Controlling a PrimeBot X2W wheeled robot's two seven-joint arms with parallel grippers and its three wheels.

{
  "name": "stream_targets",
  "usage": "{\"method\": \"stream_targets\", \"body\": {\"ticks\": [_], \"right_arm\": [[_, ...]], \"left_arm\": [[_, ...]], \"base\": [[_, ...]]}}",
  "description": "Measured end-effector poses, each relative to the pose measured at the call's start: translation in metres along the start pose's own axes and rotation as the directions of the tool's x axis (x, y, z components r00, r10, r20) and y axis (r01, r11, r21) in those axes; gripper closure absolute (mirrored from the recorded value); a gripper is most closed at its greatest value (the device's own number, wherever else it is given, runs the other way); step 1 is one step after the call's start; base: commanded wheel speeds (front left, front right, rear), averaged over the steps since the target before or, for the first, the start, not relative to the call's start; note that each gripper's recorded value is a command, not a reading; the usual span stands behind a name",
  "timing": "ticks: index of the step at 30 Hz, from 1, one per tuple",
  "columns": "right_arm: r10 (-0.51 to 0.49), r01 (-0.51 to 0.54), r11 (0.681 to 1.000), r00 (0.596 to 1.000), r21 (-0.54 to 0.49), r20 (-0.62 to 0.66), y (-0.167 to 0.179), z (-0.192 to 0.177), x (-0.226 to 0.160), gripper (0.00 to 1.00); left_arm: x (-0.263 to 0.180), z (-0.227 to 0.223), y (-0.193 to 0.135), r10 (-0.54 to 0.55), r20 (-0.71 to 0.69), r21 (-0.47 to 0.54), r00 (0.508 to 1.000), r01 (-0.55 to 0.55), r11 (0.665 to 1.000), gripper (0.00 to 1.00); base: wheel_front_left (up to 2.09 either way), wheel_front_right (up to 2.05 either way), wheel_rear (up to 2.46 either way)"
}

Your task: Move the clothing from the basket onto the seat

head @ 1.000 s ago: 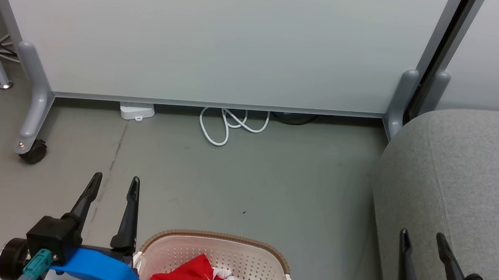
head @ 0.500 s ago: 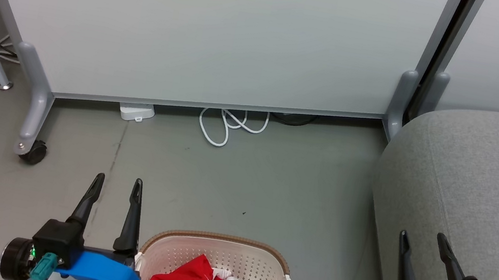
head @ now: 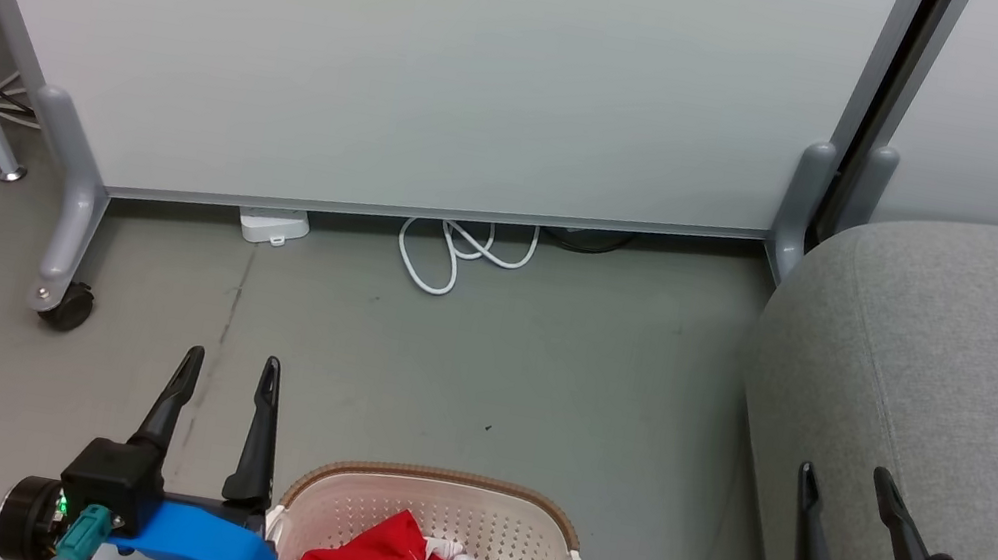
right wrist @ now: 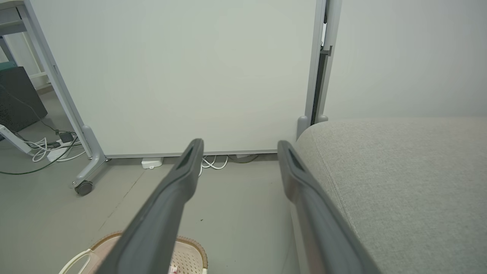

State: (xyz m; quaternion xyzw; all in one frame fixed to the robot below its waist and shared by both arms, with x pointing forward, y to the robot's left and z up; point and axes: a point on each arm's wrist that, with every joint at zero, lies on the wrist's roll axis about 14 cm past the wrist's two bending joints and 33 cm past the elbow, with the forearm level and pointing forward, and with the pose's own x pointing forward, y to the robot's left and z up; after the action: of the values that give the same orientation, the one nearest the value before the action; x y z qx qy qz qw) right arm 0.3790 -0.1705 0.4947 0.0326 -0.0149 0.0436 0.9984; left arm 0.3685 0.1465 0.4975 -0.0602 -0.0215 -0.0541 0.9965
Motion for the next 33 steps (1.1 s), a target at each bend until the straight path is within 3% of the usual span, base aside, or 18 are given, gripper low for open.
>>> {"method": "stream_targets", "body": {"ticks": [9,21,28,33], "right_arm": [[-0.002,0.002,1.000,1.000,-0.013,-0.013,-0.002,-0.004,-0.001,0.00],[-0.014,0.009,0.997,0.998,-0.078,-0.064,-0.012,-0.016,0.022,0.00],[-0.040,0.033,0.997,0.994,-0.076,-0.097,-0.023,-0.033,0.035,0.00],[-0.077,0.068,0.995,0.989,-0.077,-0.126,-0.038,-0.049,0.039,0.00]], "left_arm": [[0.002,-0.008,-0.003,-0.008,-0.025,0.004,1.000,0.008,1.000,0.00],[0.030,-0.074,-0.012,-0.054,-0.214,-0.001,0.975,0.055,0.998,0.00],[0.046,-0.142,-0.023,-0.125,-0.397,0.010,0.909,0.140,0.990,0.00],[0.052,-0.195,-0.031,-0.180,-0.531,0.012,0.828,0.220,0.975,0.00]], "base": [[0.00,0.00,0.00],[0.00,0.00,0.00],[0.00,0.00,0.00],[0.00,0.00,0.00]]}}
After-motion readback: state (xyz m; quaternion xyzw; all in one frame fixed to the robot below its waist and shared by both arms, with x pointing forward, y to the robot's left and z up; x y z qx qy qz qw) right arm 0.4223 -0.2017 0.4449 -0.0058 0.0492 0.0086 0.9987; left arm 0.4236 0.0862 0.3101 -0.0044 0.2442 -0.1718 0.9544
